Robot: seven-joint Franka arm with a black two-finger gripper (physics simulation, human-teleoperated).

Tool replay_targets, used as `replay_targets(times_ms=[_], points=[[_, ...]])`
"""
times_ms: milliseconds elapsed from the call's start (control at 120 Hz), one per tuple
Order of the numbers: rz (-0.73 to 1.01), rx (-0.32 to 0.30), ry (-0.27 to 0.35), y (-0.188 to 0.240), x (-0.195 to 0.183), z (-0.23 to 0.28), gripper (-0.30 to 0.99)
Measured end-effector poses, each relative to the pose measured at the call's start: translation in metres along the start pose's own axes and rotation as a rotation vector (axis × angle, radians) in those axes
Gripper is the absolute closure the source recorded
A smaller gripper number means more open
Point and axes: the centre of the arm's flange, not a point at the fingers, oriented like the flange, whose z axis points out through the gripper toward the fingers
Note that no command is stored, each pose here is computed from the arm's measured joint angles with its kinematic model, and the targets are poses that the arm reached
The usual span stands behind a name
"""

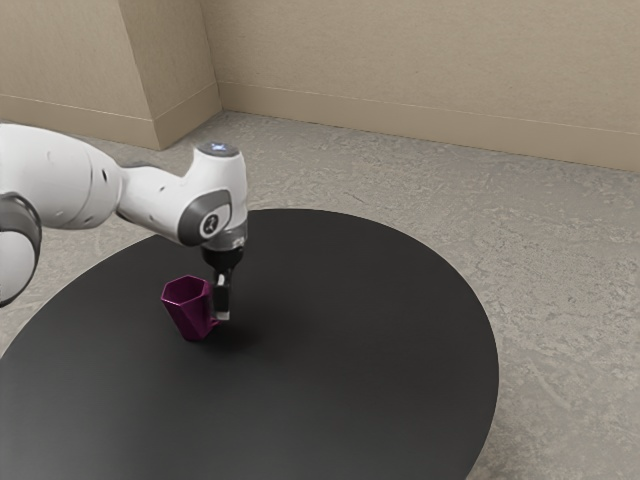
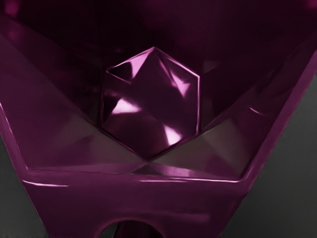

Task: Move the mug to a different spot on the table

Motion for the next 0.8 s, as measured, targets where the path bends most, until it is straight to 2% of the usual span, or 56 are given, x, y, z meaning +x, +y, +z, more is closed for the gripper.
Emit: replay_targets(times_ms=[408, 492, 658, 800], points=[[-0.031, 0.009, 0.038, -0.001, 0.004, 0.018, 0.03], [-0.031, 0.006, 0.038, -0.001, 0.003, 0.018, 0.13], [-0.011, -0.001, 0.054, -0.003, -0.001, 0.014, 0.50], [0.031, -0.003, 0.115, -0.004, -0.002, 0.011, 0.56]])
